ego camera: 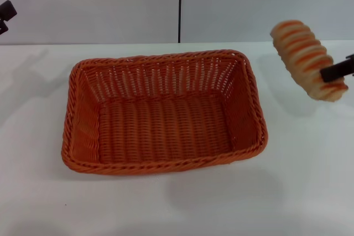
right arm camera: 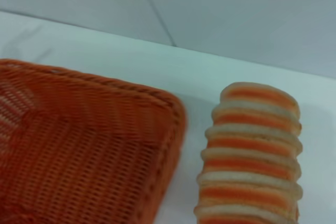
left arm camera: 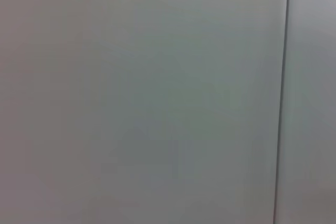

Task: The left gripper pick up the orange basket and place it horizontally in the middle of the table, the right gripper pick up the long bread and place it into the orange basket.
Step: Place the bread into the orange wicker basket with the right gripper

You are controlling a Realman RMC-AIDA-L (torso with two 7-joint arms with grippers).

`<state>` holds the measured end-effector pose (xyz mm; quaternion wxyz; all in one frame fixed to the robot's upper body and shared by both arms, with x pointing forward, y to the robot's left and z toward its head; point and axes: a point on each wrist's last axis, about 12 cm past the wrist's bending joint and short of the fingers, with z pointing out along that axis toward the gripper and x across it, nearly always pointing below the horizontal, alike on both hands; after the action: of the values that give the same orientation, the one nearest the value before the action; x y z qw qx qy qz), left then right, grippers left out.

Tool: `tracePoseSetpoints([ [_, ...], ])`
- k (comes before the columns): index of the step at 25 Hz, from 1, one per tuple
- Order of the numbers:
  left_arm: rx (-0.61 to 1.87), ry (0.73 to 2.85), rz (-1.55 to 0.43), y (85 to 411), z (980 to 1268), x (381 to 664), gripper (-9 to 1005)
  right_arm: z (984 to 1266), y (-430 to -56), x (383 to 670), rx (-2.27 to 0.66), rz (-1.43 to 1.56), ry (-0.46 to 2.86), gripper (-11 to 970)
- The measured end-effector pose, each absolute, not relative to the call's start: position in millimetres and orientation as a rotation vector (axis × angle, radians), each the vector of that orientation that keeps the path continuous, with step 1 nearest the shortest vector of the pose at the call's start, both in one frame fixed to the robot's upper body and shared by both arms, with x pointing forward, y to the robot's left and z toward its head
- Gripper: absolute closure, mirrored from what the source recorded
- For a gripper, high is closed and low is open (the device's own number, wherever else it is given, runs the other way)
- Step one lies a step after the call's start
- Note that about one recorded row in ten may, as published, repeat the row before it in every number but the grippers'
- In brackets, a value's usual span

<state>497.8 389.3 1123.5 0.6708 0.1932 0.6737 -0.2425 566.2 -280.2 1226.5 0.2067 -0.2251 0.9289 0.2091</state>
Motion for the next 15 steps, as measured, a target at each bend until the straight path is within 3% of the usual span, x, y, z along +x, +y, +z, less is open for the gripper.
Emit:
tracePoseSetpoints([
  [7, 0.427, 1.524, -0.552, 389.1, 1120.2, 496.1, 181, 1248.0, -246.9, 562.7, -0.800, 0.492, 2.558, 845],
  [15, 0.416, 1.526, -0.577, 385.5, 1116.1, 496.5, 181, 1209.9, -207.6, 571.4, -0.965, 0.643, 2.583, 850],
])
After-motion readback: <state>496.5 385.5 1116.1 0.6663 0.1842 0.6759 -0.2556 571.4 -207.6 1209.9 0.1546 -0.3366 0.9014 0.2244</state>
